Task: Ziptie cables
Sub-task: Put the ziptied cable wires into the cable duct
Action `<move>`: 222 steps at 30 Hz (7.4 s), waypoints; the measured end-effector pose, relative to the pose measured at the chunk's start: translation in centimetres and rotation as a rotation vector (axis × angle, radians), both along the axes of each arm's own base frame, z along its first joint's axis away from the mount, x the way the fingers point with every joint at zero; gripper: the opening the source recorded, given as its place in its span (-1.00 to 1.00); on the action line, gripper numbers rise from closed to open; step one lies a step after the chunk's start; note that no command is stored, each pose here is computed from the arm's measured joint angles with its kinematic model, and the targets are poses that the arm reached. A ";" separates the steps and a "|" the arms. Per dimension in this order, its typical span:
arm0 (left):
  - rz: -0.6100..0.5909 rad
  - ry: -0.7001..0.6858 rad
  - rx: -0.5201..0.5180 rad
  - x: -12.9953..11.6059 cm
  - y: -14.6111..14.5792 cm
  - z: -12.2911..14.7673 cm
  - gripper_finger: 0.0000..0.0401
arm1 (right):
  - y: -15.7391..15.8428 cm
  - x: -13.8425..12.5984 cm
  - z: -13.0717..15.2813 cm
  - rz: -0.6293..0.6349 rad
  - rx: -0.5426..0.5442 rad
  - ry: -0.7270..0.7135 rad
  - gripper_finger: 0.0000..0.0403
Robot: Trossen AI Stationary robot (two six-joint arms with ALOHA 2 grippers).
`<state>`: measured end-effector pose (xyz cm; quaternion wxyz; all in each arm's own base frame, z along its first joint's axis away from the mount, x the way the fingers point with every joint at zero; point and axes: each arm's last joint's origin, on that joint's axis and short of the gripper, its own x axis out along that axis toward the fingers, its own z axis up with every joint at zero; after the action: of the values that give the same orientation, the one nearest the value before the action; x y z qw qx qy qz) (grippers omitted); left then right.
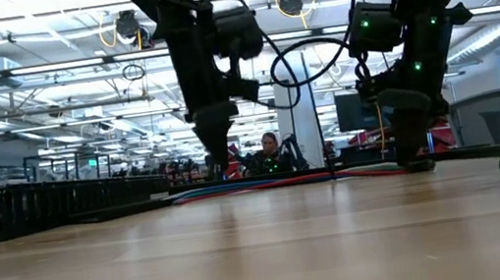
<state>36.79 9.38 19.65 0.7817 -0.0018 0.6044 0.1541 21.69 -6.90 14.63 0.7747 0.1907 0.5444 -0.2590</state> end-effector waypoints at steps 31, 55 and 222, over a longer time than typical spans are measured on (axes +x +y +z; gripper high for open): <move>0.924 -0.138 -0.259 -12.8 -2.2 3.3 0.22 | -6.7 -3.1 10.7 -0.195 -0.310 -0.345 0.43; 0.989 -0.010 -0.177 -10.0 -1.1 -2.1 0.22 | -6.7 -3.2 10.6 -0.197 -0.306 -0.339 0.43; -0.430 -0.265 -0.193 1.3 -13.4 -0.9 -1.00 | -8.4 -8.8 11.1 -0.406 -0.325 -0.165 0.43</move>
<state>38.13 -3.98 18.71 0.8650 0.0320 0.4951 -0.0752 12.93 -15.33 25.76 0.7691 0.1896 0.3814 -0.4764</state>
